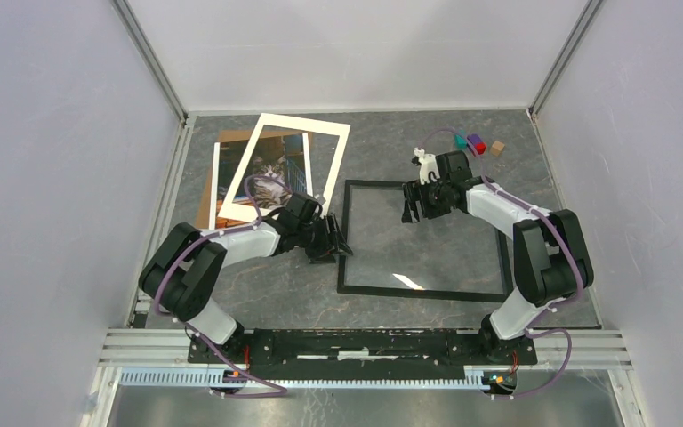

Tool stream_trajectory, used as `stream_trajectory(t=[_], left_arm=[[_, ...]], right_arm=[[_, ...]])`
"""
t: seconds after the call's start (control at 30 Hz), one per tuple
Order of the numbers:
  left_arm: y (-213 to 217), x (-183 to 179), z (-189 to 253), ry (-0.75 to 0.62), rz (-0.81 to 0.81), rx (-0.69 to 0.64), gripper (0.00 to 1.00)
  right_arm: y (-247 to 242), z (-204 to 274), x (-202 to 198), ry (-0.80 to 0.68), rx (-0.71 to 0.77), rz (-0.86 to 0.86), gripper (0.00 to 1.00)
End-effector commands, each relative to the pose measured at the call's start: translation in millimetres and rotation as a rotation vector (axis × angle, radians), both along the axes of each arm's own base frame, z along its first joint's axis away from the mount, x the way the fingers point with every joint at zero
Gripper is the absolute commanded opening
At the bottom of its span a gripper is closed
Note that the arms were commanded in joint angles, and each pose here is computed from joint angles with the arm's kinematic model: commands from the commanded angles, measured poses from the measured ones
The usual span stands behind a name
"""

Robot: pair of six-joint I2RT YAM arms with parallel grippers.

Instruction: Put the photo into the frame

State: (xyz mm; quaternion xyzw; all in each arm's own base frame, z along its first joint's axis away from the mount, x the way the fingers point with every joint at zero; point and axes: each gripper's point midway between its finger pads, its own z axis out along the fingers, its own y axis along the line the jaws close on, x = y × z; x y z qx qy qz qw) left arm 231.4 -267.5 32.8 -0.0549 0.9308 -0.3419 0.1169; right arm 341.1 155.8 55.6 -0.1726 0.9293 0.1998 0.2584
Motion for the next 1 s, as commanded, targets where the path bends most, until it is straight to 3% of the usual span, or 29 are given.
stream_trajectory(t=[0.0,0.17,0.3,0.43,0.7,0.97], left_arm=[[23.0,16.3,1.9,-0.078,0.059,0.160,0.63],[27.3,14.4,5.2,-0.109,0.037,0.173,0.60],[11.0,10.9,-0.5,-0.088,-0.029,0.142,0.70],[5.7,7.3,-12.1,-0.077,-0.051,0.185,0.71],[38.2,6.9,-36.6,-0.087,-0.019,0.410,0.59],[48.2,1.8,-56.3,-0.097,-0.037,0.528,0.53]], right_arm=[[0.6,11.6,1.9,-0.042,0.024,-0.001,0.75],[25.1,7.9,-14.9,-0.018,0.078,0.066,0.73],[44.3,15.9,-25.2,-0.044,0.106,0.085,0.71],[67.8,21.0,-41.6,-0.037,0.159,0.130,0.68],[71.7,14.5,-56.6,-0.023,0.135,0.140,0.58],[66.3,17.5,-47.7,-0.052,0.108,0.102,0.55]])
